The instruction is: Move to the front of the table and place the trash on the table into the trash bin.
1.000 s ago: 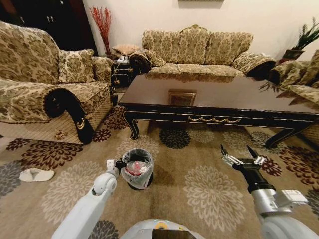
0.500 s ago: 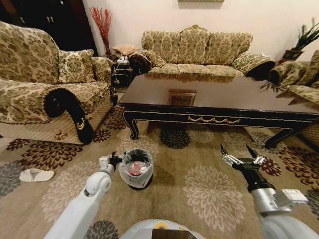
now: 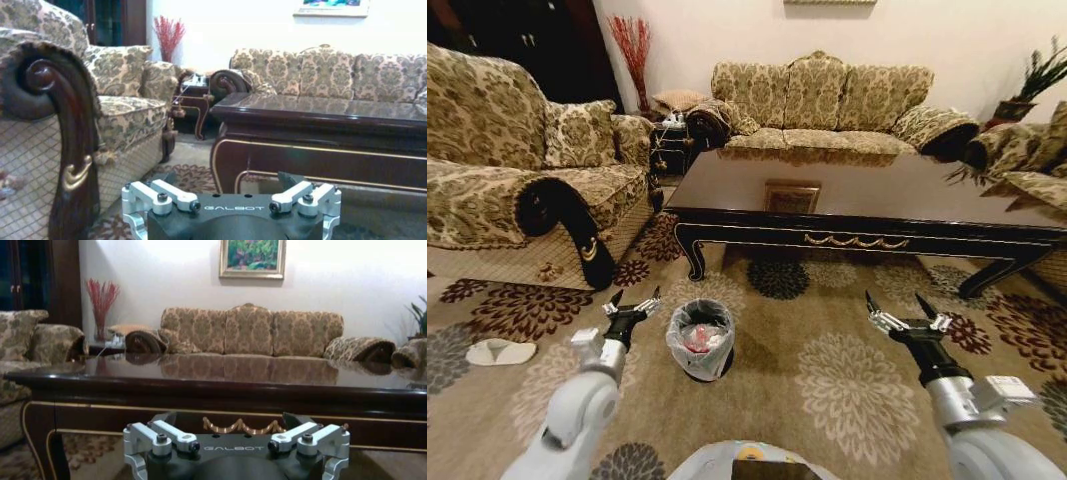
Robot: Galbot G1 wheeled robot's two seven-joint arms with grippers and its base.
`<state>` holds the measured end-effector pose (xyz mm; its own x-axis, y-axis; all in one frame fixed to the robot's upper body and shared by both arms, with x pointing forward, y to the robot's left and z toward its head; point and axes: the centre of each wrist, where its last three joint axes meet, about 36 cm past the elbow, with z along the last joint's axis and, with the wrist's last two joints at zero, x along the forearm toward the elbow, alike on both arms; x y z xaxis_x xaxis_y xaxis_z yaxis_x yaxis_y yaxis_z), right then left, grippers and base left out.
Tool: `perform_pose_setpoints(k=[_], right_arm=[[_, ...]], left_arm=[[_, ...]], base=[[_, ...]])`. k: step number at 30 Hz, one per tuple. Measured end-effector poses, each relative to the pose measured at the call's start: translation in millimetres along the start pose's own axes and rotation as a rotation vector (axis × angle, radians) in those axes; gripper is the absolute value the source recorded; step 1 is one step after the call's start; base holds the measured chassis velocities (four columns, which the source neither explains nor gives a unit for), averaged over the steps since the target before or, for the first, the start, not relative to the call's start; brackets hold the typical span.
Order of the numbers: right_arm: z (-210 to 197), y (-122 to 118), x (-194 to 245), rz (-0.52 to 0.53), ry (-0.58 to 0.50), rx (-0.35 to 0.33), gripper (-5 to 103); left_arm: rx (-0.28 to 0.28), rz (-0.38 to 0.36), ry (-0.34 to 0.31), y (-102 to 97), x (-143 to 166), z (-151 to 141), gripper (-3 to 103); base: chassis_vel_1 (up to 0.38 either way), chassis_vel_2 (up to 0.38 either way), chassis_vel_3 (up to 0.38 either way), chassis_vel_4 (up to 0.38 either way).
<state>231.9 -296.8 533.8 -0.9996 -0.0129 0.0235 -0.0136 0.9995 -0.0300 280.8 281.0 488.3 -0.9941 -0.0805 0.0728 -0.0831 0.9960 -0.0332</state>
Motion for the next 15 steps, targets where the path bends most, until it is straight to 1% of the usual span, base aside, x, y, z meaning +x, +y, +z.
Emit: perform_pose_setpoints(k=[2,8,12,15], right_arm=[[0.2,0.9,-0.4,-0.005,0.013,0.003,100],[0.2,1.7,-0.9,-0.008,0.018,0.003,100],[0.0,1.6,-1.1,-0.01,0.018,0.006,100],[-0.2,2.0,-1.5,-0.015,0.018,0.008,100]], left_arm=[[-0.01,0.002,-0.006,-6.9,2.2,-0.4,100],[-0.015,0.008,-0.008,-16.3,6.9,-1.3,100],[-0.018,0.009,-0.005,-20.2,8.9,-0.4,100],[-0.018,0.01,0.001,-22.3,11.0,1.1,100]], base=[[0.0,0.0,0.0,0.0],[-0.018,-0.041,0.026,0.034],[-0.085,-0.136,0.065,0.124],[-0.129,-0.243,0.148,0.198]])
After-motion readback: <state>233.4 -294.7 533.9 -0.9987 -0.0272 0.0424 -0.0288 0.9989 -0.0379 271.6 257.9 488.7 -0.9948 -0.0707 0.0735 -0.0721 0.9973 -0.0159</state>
